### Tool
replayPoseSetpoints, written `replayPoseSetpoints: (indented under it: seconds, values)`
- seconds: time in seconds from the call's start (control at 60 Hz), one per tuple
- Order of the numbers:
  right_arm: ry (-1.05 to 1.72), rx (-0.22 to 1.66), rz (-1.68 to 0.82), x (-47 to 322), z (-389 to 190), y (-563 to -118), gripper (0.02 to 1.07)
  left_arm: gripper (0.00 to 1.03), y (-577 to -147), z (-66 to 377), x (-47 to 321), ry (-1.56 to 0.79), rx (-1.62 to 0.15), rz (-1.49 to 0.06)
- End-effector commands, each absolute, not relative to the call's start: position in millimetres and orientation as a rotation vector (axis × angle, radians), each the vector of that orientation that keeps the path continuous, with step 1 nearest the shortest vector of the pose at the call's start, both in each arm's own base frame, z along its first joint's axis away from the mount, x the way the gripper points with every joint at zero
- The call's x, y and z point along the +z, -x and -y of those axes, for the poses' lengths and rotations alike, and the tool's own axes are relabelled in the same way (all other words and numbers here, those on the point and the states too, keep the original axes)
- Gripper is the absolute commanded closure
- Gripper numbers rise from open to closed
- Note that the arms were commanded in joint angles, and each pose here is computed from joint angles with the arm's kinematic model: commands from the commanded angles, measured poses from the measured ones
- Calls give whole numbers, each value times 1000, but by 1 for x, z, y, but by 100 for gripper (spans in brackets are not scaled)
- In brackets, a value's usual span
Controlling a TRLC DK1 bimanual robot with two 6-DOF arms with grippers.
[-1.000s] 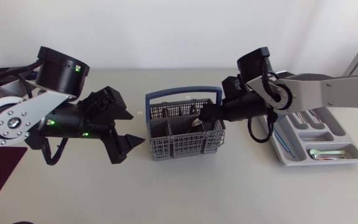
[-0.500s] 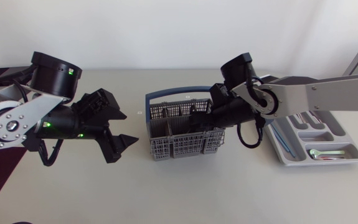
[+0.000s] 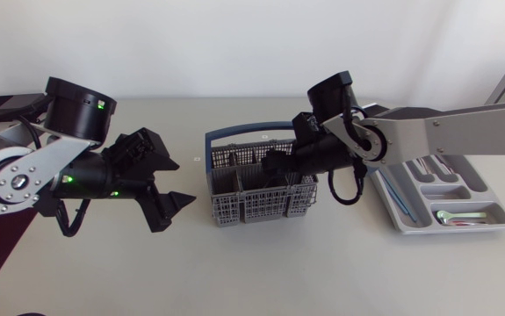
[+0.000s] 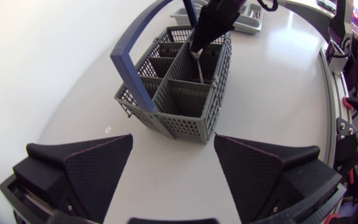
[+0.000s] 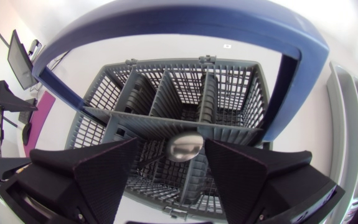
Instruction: Sort the cutlery from the basket into the organizer compartments.
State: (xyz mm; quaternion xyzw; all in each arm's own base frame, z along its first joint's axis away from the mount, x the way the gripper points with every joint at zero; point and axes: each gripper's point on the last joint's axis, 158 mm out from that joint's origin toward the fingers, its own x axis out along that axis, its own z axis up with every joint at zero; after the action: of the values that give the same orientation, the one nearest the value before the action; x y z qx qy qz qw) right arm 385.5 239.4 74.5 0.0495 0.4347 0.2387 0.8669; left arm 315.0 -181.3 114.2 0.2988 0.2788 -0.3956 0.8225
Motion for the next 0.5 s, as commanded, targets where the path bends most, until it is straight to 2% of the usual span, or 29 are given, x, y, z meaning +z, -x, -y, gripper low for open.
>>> replayPoseSetpoints:
  seconds: [0.0, 0.483]
  values:
    - [-122, 496, -904, 77, -247, -390, 29, 13, -309, 179, 104, -656, -858, -602]
    - [-126, 537, -904, 82, -258, -381, 29, 13, -308, 176, 100, -663, -858, -606]
